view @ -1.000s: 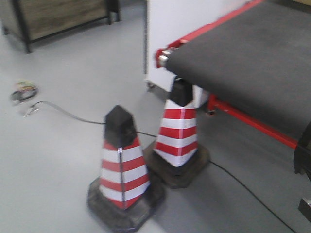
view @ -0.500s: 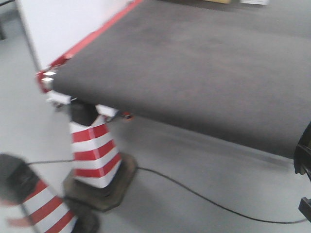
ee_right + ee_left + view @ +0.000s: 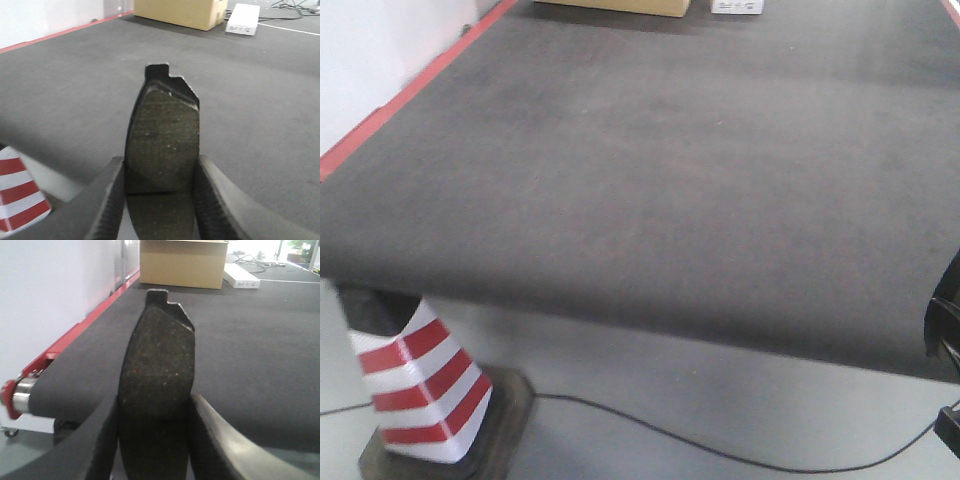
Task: Move and align brake pads A on conveyor
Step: 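Turn the base toward the black conveyor belt past the cones, then stop at the conveyor belt holding both pads above it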
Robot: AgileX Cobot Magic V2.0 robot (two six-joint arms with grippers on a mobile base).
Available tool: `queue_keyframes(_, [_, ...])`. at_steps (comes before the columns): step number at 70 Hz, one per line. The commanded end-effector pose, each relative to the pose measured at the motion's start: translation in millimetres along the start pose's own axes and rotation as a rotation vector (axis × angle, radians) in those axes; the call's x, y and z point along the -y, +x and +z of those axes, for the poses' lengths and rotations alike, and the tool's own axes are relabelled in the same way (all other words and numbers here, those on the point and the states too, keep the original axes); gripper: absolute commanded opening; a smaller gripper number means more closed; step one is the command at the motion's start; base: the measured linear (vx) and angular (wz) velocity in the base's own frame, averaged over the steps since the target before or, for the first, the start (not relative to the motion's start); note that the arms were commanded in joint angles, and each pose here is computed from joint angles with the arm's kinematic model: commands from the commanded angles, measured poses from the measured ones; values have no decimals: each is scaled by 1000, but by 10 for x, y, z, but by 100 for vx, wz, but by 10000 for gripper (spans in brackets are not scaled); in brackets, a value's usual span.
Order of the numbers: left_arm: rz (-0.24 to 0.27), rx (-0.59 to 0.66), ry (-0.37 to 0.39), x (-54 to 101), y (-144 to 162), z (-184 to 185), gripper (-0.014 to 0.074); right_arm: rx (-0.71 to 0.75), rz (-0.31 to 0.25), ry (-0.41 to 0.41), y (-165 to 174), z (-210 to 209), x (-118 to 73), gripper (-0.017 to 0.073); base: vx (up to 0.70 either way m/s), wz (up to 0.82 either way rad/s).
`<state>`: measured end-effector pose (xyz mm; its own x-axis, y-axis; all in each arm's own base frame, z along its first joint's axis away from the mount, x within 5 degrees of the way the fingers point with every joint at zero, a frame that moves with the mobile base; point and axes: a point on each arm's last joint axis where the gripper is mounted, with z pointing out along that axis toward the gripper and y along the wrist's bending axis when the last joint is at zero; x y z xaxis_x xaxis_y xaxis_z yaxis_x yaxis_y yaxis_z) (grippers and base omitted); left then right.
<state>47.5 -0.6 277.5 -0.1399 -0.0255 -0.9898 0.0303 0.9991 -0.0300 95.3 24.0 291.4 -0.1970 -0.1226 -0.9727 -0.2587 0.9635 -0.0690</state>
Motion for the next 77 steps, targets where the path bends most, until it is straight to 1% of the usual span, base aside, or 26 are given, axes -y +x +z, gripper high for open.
queue_keyframes(1, [-2,108,11,11,-164,-14,146,126,-8,12,-188,-35,16,-3,29,-20])
queue_keyframes(46, [-3,108,11,11,-164,-14,146,126,-8,12,-188,-35,16,-3,28,-24])
queue_keyframes(77, [-3,108,11,11,-164,-14,146,126,-8,12,-187,-35,16,-3,14,-16])
